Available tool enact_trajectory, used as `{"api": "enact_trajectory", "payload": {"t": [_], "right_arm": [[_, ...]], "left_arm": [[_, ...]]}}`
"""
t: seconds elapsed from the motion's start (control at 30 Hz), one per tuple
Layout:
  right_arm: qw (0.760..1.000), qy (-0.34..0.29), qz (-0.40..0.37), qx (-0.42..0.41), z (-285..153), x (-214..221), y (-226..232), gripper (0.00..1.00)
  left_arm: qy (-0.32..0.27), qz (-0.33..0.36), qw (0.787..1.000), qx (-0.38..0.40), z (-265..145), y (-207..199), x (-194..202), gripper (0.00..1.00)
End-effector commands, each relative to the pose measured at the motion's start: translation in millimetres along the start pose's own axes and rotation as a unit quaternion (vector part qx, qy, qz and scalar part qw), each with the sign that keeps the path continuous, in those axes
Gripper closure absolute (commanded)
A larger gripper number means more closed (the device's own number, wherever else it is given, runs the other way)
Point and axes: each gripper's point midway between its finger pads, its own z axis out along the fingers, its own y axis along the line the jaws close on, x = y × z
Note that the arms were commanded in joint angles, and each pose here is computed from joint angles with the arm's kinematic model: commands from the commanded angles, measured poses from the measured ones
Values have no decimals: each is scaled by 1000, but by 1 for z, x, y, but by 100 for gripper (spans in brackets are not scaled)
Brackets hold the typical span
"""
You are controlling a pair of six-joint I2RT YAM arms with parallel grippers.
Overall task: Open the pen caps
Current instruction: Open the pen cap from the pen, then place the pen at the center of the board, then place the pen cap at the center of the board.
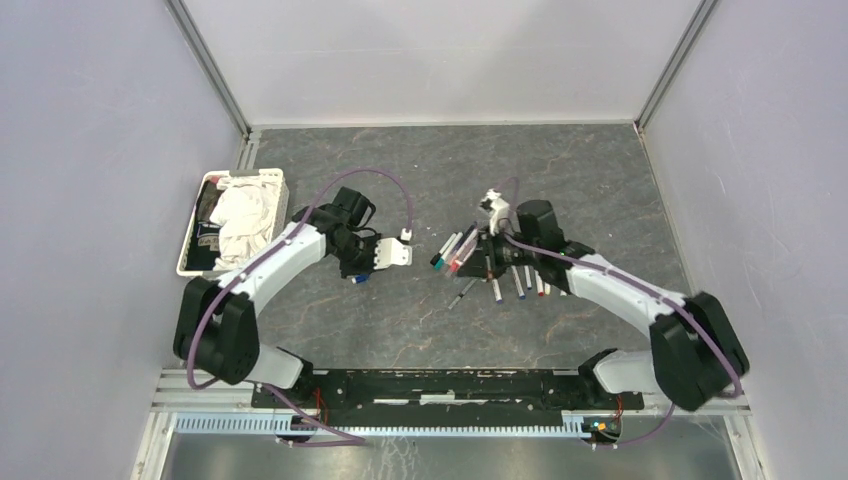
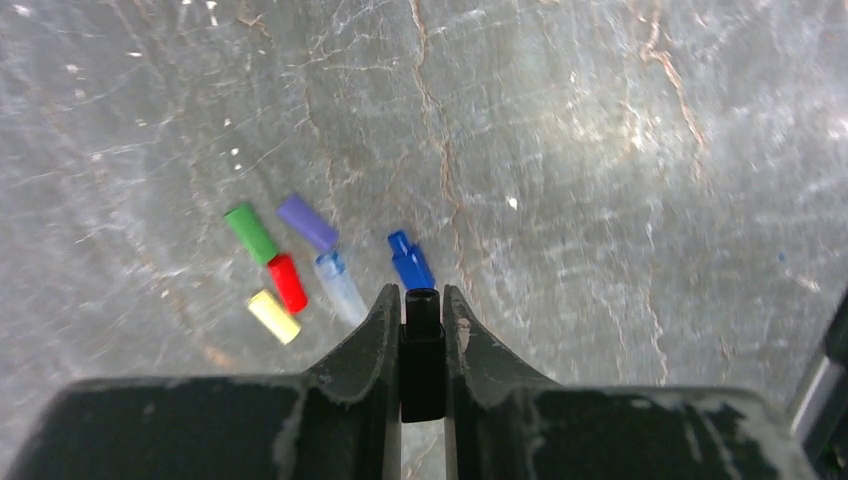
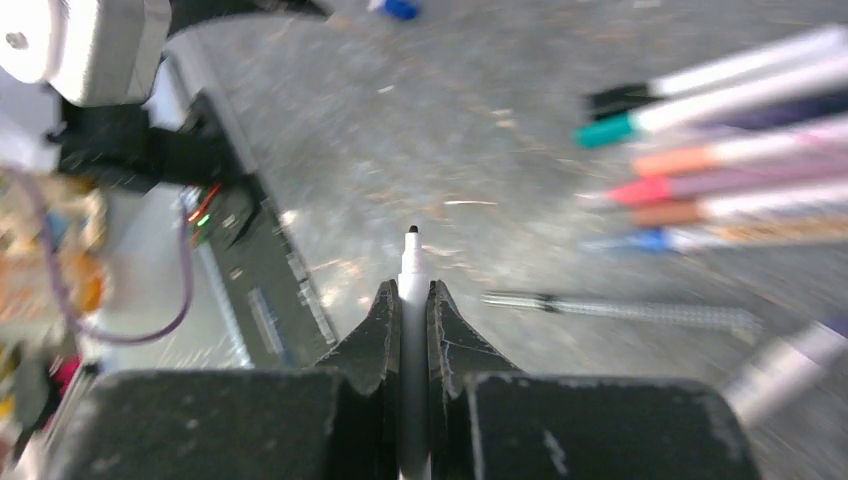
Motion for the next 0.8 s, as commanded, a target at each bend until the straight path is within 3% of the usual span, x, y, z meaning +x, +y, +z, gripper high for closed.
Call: {"api": "enact_trajectory", "payload": {"t": [0.0,0.23,0.33,0.6,0.63,0.67,0.77], "right_arm": [[980,-63,24,188,-43,-5,-68,100],[910,-126,37,394,-107,-2,-129,100],[889,-138,43,436,-119,2,-144,100],[864,-134,48,484,-121,11,-173,100],[863,-133,48,486,-120,13,-175,100],[861,-133,48,488,-120,13,-177,100],[855,-130,51,499,-121,17,-183,100]], "left_arm": [[-39,-54,997,-24,35,20,-8,98],[20,-79,996,-32,71,35,21,94],[30,-86,995,-40,74,37,25,86],[-14,-111,992,-56,43,47,-4,44],[-22,-115,991,-62,36,50,-10,29],[-29,-119,991,-63,30,52,-14,20],[-46,-137,986,-82,7,62,-29,1]]}}
